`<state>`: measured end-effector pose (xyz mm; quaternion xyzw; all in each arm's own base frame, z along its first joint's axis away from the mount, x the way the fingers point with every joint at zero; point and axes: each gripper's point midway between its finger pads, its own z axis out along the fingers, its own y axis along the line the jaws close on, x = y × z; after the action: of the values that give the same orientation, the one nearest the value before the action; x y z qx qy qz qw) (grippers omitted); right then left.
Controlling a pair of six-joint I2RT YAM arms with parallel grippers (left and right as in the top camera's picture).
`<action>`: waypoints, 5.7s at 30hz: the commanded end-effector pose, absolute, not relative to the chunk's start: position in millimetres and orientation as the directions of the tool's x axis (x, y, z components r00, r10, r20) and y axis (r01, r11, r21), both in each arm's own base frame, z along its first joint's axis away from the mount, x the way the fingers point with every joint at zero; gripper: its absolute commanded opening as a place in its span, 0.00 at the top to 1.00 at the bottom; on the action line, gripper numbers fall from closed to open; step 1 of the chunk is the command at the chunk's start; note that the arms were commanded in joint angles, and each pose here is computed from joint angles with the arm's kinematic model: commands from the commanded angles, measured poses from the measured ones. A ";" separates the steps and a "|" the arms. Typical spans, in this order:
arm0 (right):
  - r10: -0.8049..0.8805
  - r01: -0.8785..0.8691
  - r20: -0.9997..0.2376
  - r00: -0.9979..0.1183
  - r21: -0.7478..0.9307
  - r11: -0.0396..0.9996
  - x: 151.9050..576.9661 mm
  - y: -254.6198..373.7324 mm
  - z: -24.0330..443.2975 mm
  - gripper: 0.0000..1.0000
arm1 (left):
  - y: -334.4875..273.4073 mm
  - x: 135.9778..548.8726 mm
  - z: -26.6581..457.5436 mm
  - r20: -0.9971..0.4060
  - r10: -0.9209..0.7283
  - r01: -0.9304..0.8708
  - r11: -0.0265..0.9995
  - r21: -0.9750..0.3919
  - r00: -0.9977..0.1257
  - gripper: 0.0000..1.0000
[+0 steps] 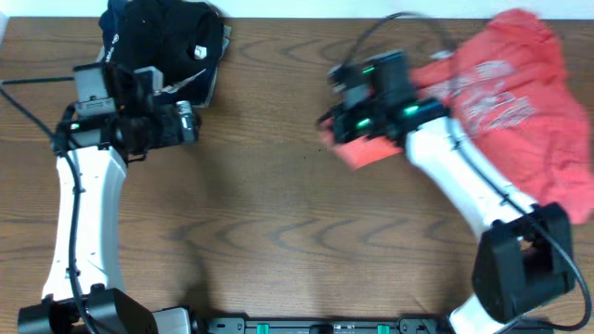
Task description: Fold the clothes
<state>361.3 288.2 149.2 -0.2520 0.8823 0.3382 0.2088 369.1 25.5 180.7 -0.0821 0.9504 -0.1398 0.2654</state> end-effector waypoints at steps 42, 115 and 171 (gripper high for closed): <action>0.401 0.402 -0.047 -0.915 -0.025 0.915 340.4 -111.1 34.1 0.26 | -71.8 353.5 176.2 -0.477 0.186 0.282 0.950 -0.137 -0.859 0.01; 0.131 0.117 -0.275 -0.952 0.066 0.991 413.2 8.4 155.5 0.01 | -70.9 350.6 167.0 -0.456 0.192 0.281 0.950 -0.136 -0.869 0.01; 0.151 0.125 -0.171 -0.974 0.154 0.980 396.7 -27.6 52.6 0.55 | -72.2 363.7 133.3 -0.393 0.187 0.264 0.953 -0.151 -0.900 0.01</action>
<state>396.0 1.0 56.5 0.0241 0.9885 0.1196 0.0889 364.7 -72.4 135.9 0.1119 0.9692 -0.1025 0.1937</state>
